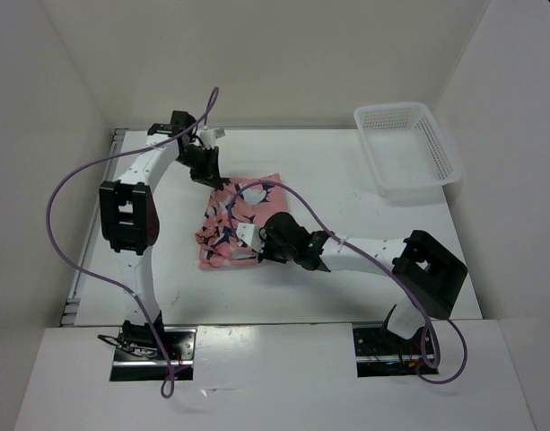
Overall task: Fold and stack the shorts
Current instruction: Fold the shorts
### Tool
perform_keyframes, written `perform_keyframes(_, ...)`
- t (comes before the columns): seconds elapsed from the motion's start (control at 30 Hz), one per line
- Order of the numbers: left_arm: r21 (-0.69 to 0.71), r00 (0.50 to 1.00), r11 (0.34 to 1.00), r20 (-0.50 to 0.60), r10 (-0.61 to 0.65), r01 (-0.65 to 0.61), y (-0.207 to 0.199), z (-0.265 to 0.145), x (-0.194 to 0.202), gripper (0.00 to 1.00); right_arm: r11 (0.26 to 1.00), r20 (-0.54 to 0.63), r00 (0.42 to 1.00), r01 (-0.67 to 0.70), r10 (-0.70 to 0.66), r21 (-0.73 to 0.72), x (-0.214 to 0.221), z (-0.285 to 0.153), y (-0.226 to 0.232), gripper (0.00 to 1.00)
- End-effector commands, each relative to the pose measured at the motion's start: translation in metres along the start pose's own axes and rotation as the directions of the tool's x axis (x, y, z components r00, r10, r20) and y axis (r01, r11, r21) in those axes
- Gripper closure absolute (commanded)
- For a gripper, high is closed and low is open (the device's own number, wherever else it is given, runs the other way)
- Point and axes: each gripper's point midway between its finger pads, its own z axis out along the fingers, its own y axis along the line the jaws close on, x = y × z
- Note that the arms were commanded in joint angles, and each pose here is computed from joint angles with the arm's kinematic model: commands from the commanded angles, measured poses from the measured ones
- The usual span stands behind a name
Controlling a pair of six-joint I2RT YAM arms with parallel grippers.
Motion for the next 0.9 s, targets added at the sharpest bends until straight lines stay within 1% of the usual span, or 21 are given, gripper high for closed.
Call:
perform_keyframes(0.0,-0.023,0.999,1.0,0.046,-0.001,0.002,-0.001,-0.031,-0.006,1.0,0.999,0.048,0.998,0.029,-0.03,0.025,-0.013,-0.008,-0.009,1.0)
perform_keyframes(0.07,-0.02,1.0,0.999,0.011,-0.025,0.025,0.001,-0.026,0.006,1.0,0.999,0.061,0.998,0.03,-0.031,0.022,-0.016,-0.007,-0.009,1.0)
perform_keyframes(0.13,-0.032,0.999,0.999,0.017,-0.031,0.031,0.006,-0.028,0.007,1.0,0.999,0.061,0.998,0.03,-0.031,0.022,-0.016,-0.007,-0.009,1.0)
perform_keyframes(0.23,-0.047,0.999,0.999,0.023,-0.026,0.027,0.014,-0.02,0.007,1.0,0.999,0.073,0.997,0.03,-0.031,0.019,-0.019,-0.007,-0.009,0.98)
perform_keyframes(0.27,-0.047,0.999,0.999,0.021,-0.027,0.028,0.017,-0.015,0.007,0.92,1.0,0.066,0.998,0.021,-0.022,0.013,-0.015,-0.006,-0.006,0.94)
perform_keyframes(0.3,-0.045,0.999,0.998,0.001,-0.041,0.041,0.022,-0.007,0.01,0.73,1.0,0.073,0.997,0.021,-0.022,0.018,-0.017,-0.006,-0.007,0.88)
perform_keyframes(0.33,-0.015,0.999,0.999,0.003,-0.041,0.041,0.016,-0.009,0.009,0.49,1.0,0.073,0.997,0.021,-0.022,0.018,-0.017,-0.006,-0.007,0.86)
perform_keyframes(0.37,-0.002,0.999,0.999,0.004,-0.041,0.041,0.014,-0.009,0.008,0.43,1.0,0.064,0.998,0.021,-0.022,0.013,-0.012,-0.006,-0.005,0.83)
perform_keyframes(0.4,0.006,0.999,0.999,0.015,-0.034,0.034,0.01,-0.013,0.006,0.4,1.0,0.073,0.997,0.021,-0.022,0.018,-0.015,-0.008,-0.006,0.81)
perform_keyframes(0.43,0.004,0.998,0.998,0.005,-0.055,0.055,0.012,-0.018,0.014,0.38,0.999,0.069,0.997,0.02,-0.022,0.026,-0.014,-0.008,-0.008,0.79)
perform_keyframes(0.47,-0.002,0.998,0.998,0.022,-0.062,0.062,0.012,-0.03,0.014,0.36,1.0,0.06,0.998,0.02,-0.022,0.021,-0.01,-0.008,-0.005,0.78)
perform_keyframes(0.5,-0.021,0.997,0.997,0.015,-0.078,0.079,0.016,-0.036,0.019,0.36,1.0,0.06,0.998,0.02,-0.022,0.021,-0.01,-0.008,-0.005,0.78)
perform_keyframes(0.53,-0.037,0.99,0.99,-0.038,-0.139,0.138,0.023,-0.04,0.037,0.38,0.999,0.067,0.997,0.02,-0.022,0.025,-0.012,-0.01,-0.006,0.77)
perform_keyframes(0.57,-0.061,0.983,0.984,-0.064,-0.171,0.167,0.027,-0.046,0.048,0.4,0.999,0.068,0.997,0.02,-0.022,0.025,-0.01,-0.009,-0.005,0.77)
perform_keyframes(0.6,-0.063,0.965,0.973,-0.129,-0.227,0.221,0.026,-0.049,0.068,0.44,0.999,0.068,0.997,0.02,-0.022,0.025,-0.01,-0.009,-0.005,0.77)
perform_keyframes(0.67,-0.068,0.932,0.956,-0.213,-0.293,0.285,0.025,-0.046,0.096,0.47,0.999,0.075,0.997,0.029,-0.031,0.031,-0.012,-0.009,-0.007,0.77)
perform_keyframes(0.7,-0.051,0.898,0.94,-0.282,-0.337,0.337,0.02,-0.039,0.12,0.47,0.999,0.08,0.996,0.03,-0.032,0.023,-0.013,-0.009,-0.005,0.75)
perform_keyframes(0.73,-0.055,0.878,0.932,-0.317,-0.358,0.359,0.021,-0.034,0.132,0.47,0.999,0.08,0.996,0.03,-0.032,0.023,-0.013,-0.009,-0.005,0.75)
perform_keyframes(0.77,-0.058,0.865,0.926,-0.338,-0.37,0.373,0.021,-0.032,0.14,0.47,0.999,0.088,0.996,0.03,-0.032,0.027,-0.015,-0.009,-0.006,0.75)
perform_keyframes(0.83,-0.052,0.856,0.924,-0.362,-0.37,0.378,0.019,-0.022,0.148,0.47,0.999,0.088,0.996,0.03,-0.032,0.027,-0.015,-0.009,-0.006,0.75)
perform_keyframes(0.87,-0.051,0.853,0.926,-0.371,-0.366,0.375,0.018,-0.019,0.152,0.43,0.999,0.088,0.996,0.03,-0.032,0.027,-0.015,-0.009,-0.006,0.75)
